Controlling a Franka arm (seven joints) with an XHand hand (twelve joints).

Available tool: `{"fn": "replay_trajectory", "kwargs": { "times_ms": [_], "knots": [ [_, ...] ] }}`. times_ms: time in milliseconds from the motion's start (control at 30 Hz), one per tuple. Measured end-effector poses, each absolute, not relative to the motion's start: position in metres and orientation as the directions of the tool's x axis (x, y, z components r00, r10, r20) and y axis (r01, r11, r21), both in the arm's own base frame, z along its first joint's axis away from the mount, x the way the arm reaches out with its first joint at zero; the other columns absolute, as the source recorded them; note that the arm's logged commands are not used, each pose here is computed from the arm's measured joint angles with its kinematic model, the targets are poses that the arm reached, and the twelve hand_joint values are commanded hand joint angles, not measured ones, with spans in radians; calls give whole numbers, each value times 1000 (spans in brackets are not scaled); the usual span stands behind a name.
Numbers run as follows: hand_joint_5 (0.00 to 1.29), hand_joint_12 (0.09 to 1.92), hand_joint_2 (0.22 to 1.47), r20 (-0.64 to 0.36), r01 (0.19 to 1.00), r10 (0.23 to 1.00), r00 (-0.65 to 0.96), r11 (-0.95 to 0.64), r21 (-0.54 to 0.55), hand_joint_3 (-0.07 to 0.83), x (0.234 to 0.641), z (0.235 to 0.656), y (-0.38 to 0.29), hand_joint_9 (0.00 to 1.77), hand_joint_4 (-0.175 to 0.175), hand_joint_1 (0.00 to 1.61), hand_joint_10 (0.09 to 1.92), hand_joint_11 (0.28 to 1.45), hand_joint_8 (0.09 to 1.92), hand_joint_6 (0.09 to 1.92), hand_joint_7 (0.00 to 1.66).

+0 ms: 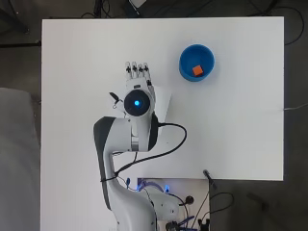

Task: Teleoperate dual arm-hand system to pick and place objects

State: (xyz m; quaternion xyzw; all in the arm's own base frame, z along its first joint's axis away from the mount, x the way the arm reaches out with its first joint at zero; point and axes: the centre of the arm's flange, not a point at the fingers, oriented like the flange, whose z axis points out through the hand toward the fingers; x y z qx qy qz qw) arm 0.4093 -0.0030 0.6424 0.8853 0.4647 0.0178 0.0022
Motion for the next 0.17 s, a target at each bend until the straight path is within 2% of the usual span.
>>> {"fn": "replay_trajectory", "kwargs": {
  "times_ms": [167],
  "knots": [
    [193, 87, 983, 23, 811, 812, 583, -583, 52, 9, 403, 642, 21, 493, -42, 147, 87, 453, 87, 87, 314]
  ]
}}
